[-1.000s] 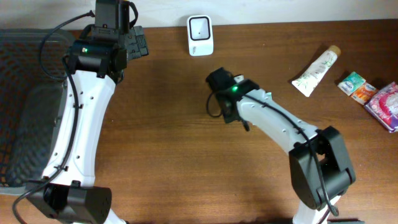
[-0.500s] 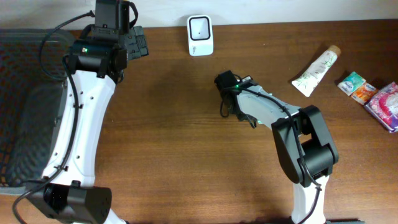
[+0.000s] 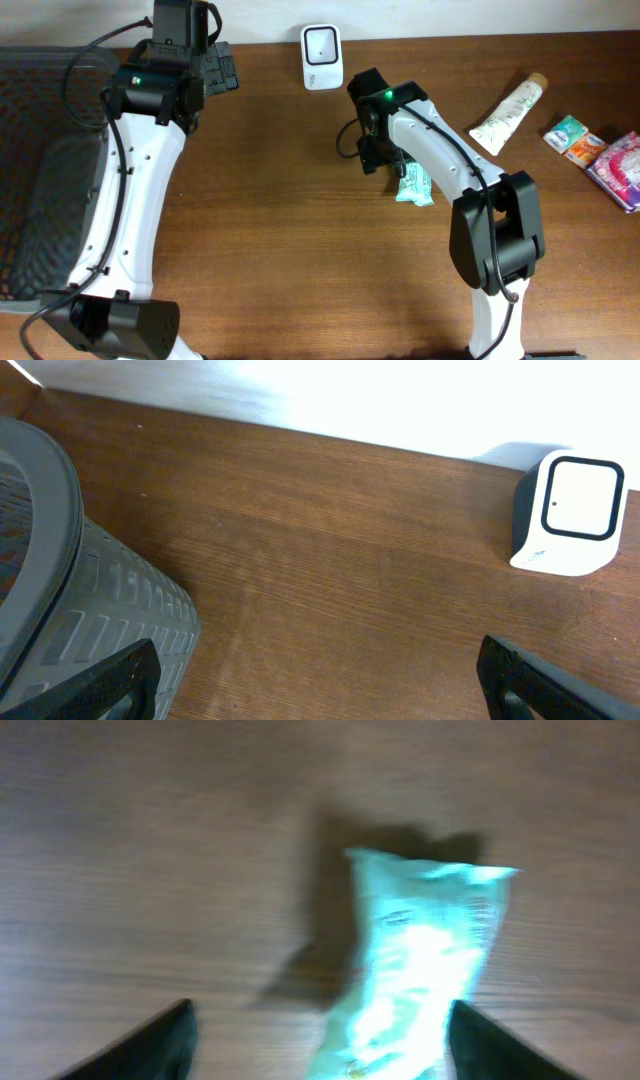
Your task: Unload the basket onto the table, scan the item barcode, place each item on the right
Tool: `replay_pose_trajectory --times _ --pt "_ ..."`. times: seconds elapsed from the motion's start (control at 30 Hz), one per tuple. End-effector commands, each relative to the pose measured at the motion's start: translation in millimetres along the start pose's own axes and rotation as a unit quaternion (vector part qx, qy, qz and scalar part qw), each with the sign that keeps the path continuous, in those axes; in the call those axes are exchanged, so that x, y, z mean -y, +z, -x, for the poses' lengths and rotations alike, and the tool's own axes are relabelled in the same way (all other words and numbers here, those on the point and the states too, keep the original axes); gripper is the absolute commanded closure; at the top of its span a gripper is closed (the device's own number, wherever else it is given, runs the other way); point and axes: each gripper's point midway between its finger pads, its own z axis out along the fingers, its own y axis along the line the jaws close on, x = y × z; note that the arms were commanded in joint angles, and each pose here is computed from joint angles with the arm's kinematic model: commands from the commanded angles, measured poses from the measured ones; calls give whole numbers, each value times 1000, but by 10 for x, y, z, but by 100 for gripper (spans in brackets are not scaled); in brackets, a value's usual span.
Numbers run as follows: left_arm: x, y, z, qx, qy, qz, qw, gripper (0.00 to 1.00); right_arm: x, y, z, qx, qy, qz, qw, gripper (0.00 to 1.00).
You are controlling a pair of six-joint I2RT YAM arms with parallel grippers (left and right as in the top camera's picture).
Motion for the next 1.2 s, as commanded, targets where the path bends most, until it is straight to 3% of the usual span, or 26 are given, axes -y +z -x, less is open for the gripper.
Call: replay_pose_trajectory --times 0.0,0.07,0.17,0.2,0.23,0.27,0.33,0.4,0.43,0.5,0.63,0.67,0.7,0.77,0.87,0.93,1.0,1.17 --pt "-28 -4 22 3 4 4 1000 1 234 258 -127 -1 52 -87 995 15" --pt "-29 -4 22 3 4 4 1000 1 247 453 -220 0 50 -100 994 16" --pt "-29 -4 22 3 4 4 1000 1 328 629 -373 -7 43 -128 991 41" --pt "-29 -4 22 3 4 4 1000 1 322 649 -406 -12 42 -127 991 68" --pt "-28 -4 22 3 4 4 1000 1 294 652 -407 -14 43 -119 992 88" --pt "-29 -4 22 3 4 4 1000 1 237 642 -399 -17 45 -101 994 96" --pt "-29 -4 22 3 4 4 1000 1 27 506 -259 -13 52 -31 998 96" --pt "-29 -4 22 3 4 4 1000 1 -364 78 11 0 26 122 992 96" --pt "-29 -4 22 3 4 4 1000 1 -710 -267 104 4 -10 257 966 96" --pt "-29 -4 22 3 4 4 1000 1 -1024 -611 95 -6 -26 404 914 96" --pt "-29 -4 22 3 4 4 1000 1 -1290 -675 -72 -46 -29 536 843 95" --pt "-29 -4 22 3 4 4 1000 1 -1339 -679 -114 -51 -26 568 821 88" --pt "-29 -4 22 3 4 4 1000 1 -1348 -643 -151 -60 -15 582 811 84" --pt "-28 -4 22 3 4 4 1000 1 -1206 -363 -256 -98 44 563 820 76" --pt "-29 -4 22 3 4 4 1000 1 -787 106 -284 -113 107 453 878 57" --pt "-28 -4 22 3 4 4 1000 1 -483 262 -326 -125 132 395 900 55" --pt "-29 -4 22 3 4 4 1000 1 -370 86 -284 -120 106 398 903 59" --pt "-29 -4 22 3 4 4 1000 1 -973 -255 -212 -80 10 456 886 28"
